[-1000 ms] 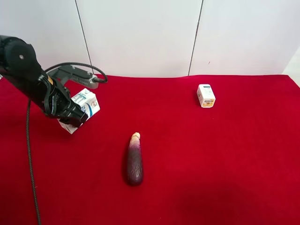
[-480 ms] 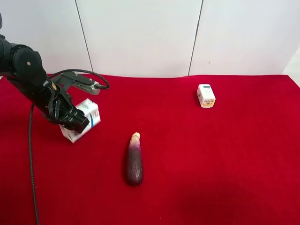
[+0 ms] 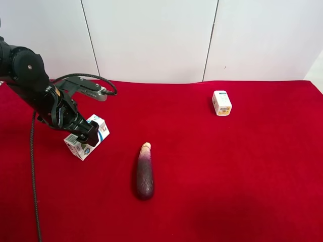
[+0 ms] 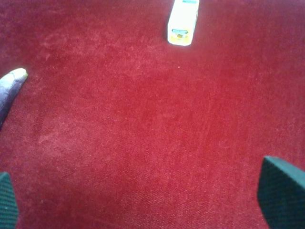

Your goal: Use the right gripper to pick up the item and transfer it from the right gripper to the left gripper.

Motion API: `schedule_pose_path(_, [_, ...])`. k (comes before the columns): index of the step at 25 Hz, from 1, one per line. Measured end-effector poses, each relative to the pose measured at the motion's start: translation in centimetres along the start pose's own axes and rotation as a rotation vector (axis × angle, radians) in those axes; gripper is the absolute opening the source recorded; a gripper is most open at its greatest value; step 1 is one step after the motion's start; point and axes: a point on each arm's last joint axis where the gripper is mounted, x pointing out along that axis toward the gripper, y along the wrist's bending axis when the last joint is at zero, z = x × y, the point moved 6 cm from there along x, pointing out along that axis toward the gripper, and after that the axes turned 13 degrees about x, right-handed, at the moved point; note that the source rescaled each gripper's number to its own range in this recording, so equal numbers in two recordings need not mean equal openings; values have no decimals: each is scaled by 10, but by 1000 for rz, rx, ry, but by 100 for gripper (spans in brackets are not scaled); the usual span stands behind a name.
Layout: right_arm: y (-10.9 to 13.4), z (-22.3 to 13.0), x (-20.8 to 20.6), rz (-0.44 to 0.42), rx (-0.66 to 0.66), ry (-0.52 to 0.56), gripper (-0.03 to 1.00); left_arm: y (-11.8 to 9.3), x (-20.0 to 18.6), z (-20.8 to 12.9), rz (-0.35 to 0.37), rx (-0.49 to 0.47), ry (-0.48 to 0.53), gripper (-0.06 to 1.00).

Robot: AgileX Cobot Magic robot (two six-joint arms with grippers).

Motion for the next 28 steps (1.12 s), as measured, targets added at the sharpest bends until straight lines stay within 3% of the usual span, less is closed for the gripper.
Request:
schedule_pose_path(7, [0, 0, 0, 0, 0, 0, 100, -2, -56, 2, 18, 6, -62, 100])
schedule_pose_path(15, [0, 0, 0, 0, 0, 0, 100, -21, -153, -32, 9, -23, -92, 100])
schedule_pose_path(23, [0, 0, 0, 0, 0, 0, 100, -46, -244, -85, 59, -49, -261, 100])
schedule_pose_path(28, [0, 0, 0, 0, 0, 0, 100, -59, -278, -115, 102, -40, -382, 100])
